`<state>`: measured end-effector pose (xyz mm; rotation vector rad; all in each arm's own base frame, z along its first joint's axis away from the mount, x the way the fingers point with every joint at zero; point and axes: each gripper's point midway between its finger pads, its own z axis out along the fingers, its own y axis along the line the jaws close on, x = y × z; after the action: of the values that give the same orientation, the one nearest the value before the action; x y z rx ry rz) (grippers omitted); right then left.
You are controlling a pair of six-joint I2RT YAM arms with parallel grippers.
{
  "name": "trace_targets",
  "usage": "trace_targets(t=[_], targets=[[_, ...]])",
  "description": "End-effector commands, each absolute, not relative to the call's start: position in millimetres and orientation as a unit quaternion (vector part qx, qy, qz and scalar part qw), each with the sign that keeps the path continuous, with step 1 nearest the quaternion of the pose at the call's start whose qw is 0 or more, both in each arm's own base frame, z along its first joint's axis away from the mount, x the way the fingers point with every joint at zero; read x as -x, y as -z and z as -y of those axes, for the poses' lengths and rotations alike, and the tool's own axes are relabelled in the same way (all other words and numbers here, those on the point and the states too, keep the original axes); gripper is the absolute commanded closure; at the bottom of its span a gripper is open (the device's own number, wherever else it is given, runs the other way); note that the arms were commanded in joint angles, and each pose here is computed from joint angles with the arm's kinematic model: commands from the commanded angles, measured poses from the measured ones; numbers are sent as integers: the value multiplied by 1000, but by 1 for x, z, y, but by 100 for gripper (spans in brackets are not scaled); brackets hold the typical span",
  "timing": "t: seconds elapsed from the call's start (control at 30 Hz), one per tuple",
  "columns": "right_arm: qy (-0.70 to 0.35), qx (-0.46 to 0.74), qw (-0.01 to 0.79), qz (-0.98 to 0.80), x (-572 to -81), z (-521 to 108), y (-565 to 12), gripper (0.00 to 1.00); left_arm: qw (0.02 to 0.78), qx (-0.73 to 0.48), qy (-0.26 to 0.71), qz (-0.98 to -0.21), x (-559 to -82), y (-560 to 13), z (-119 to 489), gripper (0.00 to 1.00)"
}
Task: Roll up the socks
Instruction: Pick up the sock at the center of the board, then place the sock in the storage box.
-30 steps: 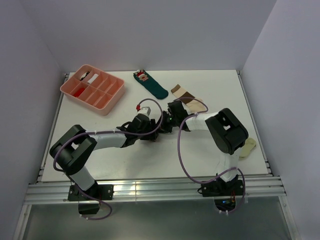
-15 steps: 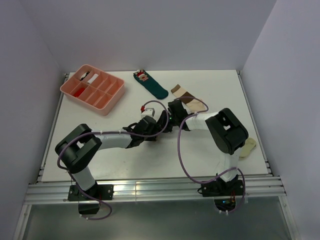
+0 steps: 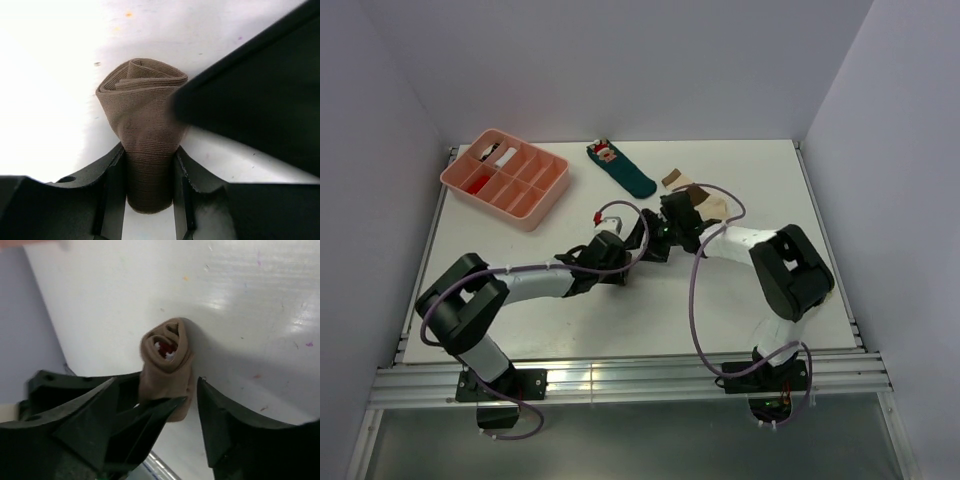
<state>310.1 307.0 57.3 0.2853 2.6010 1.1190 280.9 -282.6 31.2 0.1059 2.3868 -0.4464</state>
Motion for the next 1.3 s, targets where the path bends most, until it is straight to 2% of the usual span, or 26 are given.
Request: trace_targets(t=[0.0, 0.1, 0.37, 0.57, 0.77, 1.07, 1.27], targets=[[-415, -91, 224, -877, -343, -297, -125, 26, 354, -43, 181, -917, -282, -50, 270, 99], [-408, -112, 249, -871, -357, -270, -147, 20, 371, -43, 192, -908, -292, -67, 264, 99], [-364, -131, 344, -856, -367, -176, -204, 20, 417, -28, 151, -896, -335, -117, 215, 99], [-346, -108, 386, -848, -346, -151, -230, 23, 469, -21, 73, -880, -394, -164, 147, 100], [-352, -76, 419, -834, -327, -145, -258, 21, 490, -43, 63, -869, -437, -195, 93, 99], [-368, -33, 445, -816, -312, -146, -284, 20, 455, -73, 38, -887, -478, -182, -3, 99], [-368, -25, 438, -819, -309, -147, -279, 20, 422, -110, 51, -898, -495, -155, -24, 99]])
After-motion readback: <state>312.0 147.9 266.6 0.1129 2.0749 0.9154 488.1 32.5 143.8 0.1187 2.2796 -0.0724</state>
